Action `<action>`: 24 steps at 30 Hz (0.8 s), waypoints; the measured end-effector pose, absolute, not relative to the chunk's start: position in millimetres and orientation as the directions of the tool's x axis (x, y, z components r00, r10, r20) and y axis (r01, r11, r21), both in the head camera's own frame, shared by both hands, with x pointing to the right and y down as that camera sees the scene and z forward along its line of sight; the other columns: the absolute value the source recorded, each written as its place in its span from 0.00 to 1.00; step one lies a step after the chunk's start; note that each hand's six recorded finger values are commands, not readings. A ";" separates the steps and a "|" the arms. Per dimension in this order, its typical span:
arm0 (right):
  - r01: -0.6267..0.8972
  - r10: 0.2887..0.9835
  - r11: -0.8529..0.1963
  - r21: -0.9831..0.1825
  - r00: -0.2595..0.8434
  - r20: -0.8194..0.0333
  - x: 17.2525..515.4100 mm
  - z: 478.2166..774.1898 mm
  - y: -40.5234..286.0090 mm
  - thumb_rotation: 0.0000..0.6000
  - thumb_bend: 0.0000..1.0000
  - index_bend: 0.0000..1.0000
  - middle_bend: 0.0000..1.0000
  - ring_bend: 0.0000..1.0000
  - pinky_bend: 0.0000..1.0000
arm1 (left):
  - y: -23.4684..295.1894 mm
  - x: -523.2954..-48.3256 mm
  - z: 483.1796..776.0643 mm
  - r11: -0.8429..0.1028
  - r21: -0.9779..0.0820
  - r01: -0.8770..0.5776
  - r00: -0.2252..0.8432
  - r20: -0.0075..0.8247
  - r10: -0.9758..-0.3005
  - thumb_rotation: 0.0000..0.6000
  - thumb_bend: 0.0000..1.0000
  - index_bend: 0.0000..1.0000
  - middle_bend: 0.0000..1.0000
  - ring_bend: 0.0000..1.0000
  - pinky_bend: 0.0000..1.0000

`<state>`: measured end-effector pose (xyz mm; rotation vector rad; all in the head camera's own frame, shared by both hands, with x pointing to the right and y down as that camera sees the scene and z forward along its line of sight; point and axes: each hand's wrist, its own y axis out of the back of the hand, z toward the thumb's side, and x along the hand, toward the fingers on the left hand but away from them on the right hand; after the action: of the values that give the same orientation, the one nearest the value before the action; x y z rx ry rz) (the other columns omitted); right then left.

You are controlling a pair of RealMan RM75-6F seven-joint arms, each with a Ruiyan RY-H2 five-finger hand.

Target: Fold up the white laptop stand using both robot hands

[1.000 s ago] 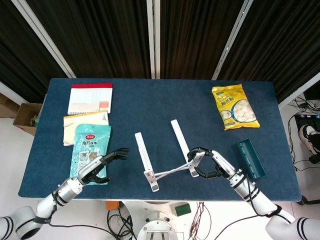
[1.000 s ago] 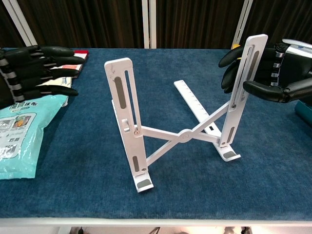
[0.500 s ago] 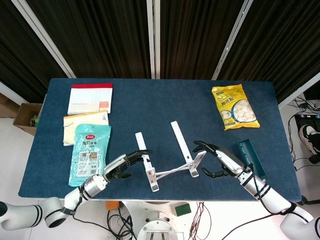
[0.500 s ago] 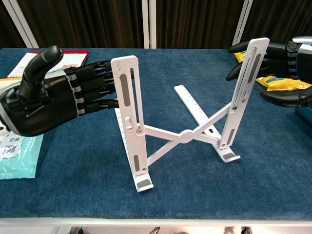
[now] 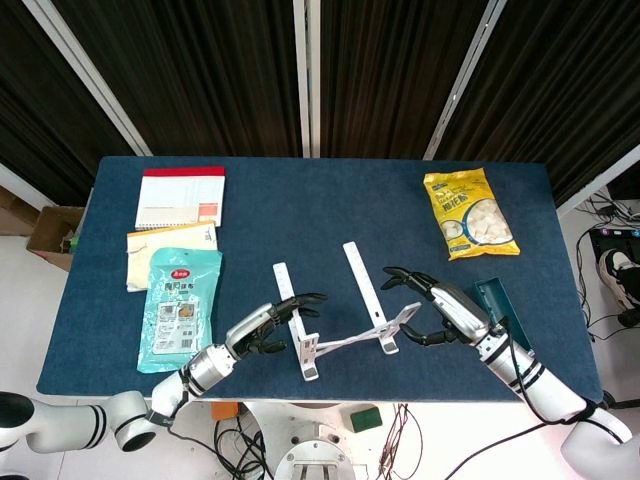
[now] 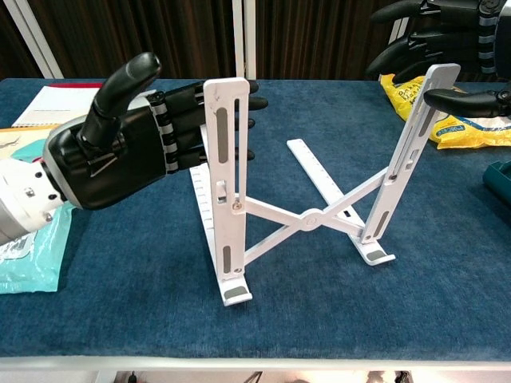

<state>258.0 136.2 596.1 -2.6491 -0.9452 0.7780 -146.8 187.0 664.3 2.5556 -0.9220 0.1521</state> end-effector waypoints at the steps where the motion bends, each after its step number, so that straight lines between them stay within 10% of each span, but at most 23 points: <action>1: 0.523 0.640 -0.768 -0.370 0.652 -0.407 258.2 596.5 136.1 1.00 0.38 0.10 0.25 0.13 0.16 | 185.0 -147.5 665.6 -0.693 0.334 -0.639 0.769 0.244 -0.591 0.46 0.00 0.16 0.09 0.04 0.17; 10: 0.518 0.629 -0.777 -0.358 0.662 -0.408 257.9 600.5 138.2 1.00 0.38 0.10 0.25 0.13 0.17 | 191.0 -165.7 687.3 -0.721 0.271 -0.637 0.760 0.372 -0.532 0.45 0.00 0.16 0.09 0.04 0.14; 24: 0.512 0.621 -0.783 -0.354 0.676 -0.397 255.3 600.4 144.7 1.00 0.38 0.10 0.25 0.13 0.16 | 151.4 -225.0 677.8 -0.690 -0.077 -0.720 0.610 0.402 -0.682 0.44 0.00 0.16 0.09 0.04 0.13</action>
<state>255.3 144.7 600.4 -2.6759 -0.9170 0.7507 -225.0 151.4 677.8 2.7351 -1.1941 0.6232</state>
